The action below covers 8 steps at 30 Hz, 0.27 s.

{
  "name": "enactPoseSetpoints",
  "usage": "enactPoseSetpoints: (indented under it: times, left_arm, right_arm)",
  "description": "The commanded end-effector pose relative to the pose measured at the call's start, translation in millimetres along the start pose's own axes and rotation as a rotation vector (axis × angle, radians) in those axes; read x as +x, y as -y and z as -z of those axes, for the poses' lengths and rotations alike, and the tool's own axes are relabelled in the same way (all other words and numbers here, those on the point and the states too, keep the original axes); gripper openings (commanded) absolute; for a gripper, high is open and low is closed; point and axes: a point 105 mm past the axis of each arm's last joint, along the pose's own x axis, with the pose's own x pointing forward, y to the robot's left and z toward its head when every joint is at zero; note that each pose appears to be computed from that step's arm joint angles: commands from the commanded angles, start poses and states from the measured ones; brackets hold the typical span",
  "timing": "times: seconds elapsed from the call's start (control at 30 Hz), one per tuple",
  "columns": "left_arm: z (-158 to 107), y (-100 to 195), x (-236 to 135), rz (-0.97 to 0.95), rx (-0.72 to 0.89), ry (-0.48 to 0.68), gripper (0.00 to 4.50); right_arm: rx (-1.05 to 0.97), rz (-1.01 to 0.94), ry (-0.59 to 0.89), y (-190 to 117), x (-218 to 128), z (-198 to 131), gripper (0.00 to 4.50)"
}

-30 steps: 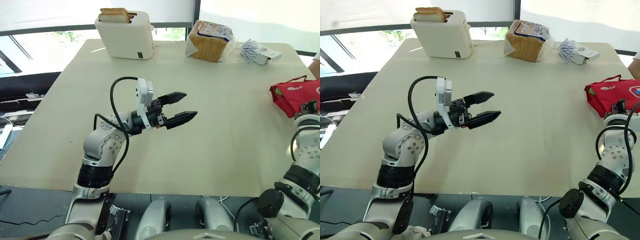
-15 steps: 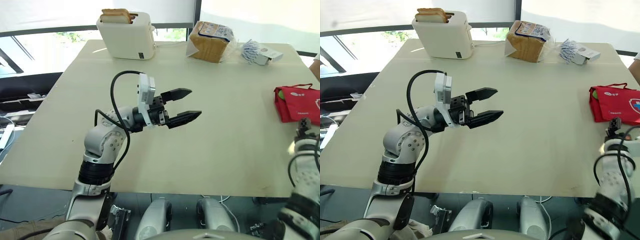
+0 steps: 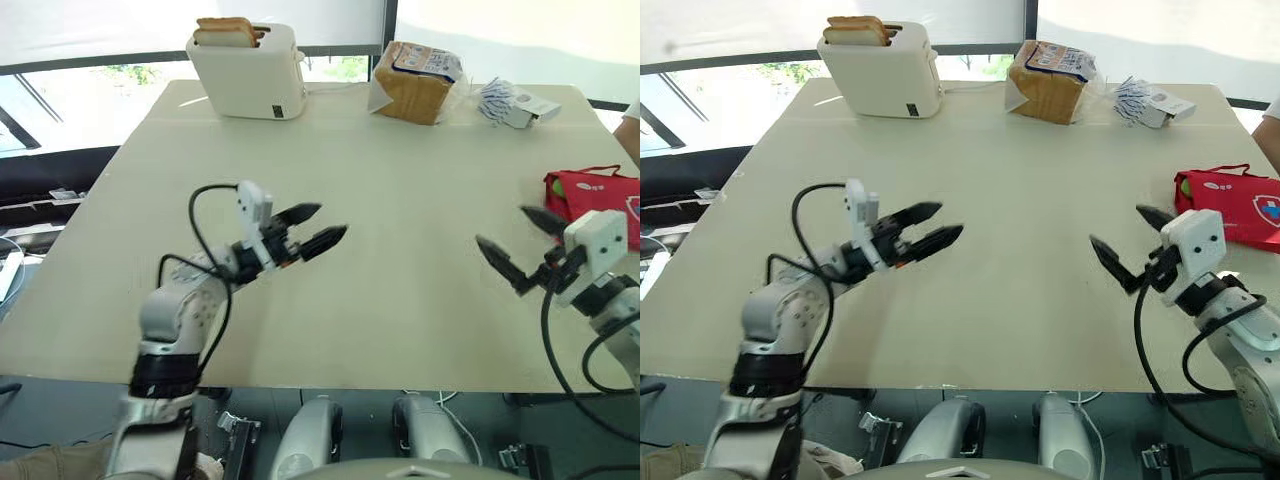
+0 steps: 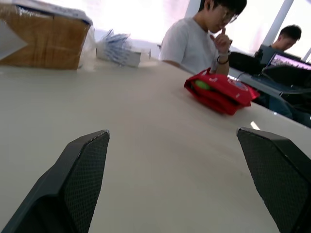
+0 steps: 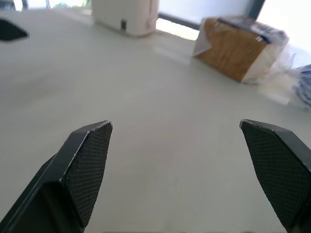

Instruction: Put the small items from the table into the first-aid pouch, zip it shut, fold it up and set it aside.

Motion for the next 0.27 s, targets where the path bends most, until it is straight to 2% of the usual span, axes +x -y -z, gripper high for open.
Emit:
enactPoseSetpoints:
  times: [0.03,0.13,0.27]
  left_arm:
    - [-10.6,-0.8,-26.8,0.003,0.07,-0.018,4.5]
    - [-1.5,-5.4,-48.1,-0.019,0.063,-0.077,4.5]
    - [0.9,-10.2,-58.3,-0.042,0.054,-0.097,4.5]
  right_arm:
    - [-0.069,-0.085,-0.032,-0.8,-28.8,0.9,4.49]
    - [-0.043,-0.066,-0.061,1.1,-53.0,9.7,4.49]
    - [0.0,-0.019,-0.065,0.5,-67.2,17.0,4.49]
